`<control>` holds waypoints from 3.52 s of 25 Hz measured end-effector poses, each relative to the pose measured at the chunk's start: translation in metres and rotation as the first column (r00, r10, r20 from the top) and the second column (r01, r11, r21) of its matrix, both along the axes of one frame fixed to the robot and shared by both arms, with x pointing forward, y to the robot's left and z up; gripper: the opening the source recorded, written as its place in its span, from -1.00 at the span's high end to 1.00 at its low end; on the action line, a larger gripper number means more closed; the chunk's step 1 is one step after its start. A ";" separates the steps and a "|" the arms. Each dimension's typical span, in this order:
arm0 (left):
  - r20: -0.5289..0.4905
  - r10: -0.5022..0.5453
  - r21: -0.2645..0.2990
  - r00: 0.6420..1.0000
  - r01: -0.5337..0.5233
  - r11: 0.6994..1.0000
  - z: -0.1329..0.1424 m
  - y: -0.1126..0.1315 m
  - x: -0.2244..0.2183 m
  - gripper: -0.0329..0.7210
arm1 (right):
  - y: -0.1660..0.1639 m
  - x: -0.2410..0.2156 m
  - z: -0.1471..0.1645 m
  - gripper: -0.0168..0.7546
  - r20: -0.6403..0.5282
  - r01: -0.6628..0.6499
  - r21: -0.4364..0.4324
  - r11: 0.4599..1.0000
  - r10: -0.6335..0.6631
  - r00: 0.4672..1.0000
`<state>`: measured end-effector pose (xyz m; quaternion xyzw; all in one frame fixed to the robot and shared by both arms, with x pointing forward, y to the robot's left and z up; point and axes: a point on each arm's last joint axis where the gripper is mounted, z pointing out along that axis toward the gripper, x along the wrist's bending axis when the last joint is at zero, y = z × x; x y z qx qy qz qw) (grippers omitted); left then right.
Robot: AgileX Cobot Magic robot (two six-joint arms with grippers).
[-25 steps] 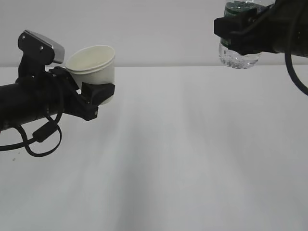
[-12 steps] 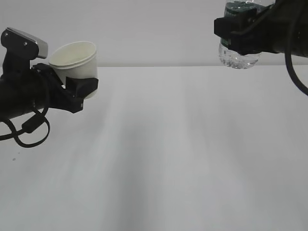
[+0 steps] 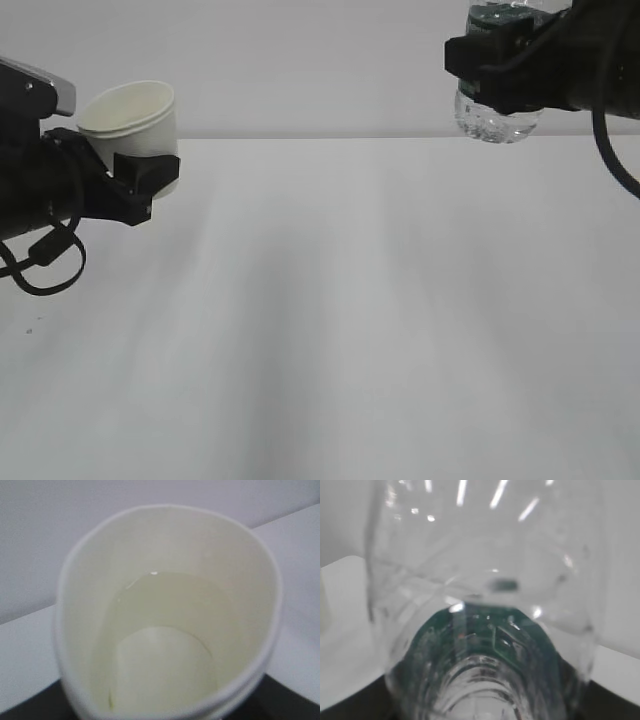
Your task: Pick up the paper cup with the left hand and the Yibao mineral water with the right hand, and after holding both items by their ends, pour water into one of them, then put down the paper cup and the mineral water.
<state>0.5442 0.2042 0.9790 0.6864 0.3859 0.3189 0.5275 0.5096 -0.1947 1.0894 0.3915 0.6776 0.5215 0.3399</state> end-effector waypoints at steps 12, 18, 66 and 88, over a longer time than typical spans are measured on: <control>0.001 0.079 0.001 0.997 -0.079 0.997 0.000 0.025 0.007 -0.18 | 0.000 0.000 0.000 -0.10 0.000 0.000 0.000 1.000 0.000 1.000; 0.000 0.115 0.002 0.993 -0.115 0.993 0.000 0.036 0.009 -0.18 | 0.000 0.000 0.000 -0.10 0.000 0.000 0.000 1.000 0.000 1.000; -0.111 0.294 -0.043 0.949 -0.300 0.953 -0.036 0.063 0.023 -0.15 | -0.001 0.000 -0.001 -0.10 -0.005 0.005 -0.004 1.000 -0.005 1.000; -0.067 0.304 -0.043 0.950 -0.307 0.951 -0.048 0.064 0.029 -0.15 | -0.001 0.000 -0.001 -0.10 -0.005 0.006 -0.004 1.000 -0.006 1.000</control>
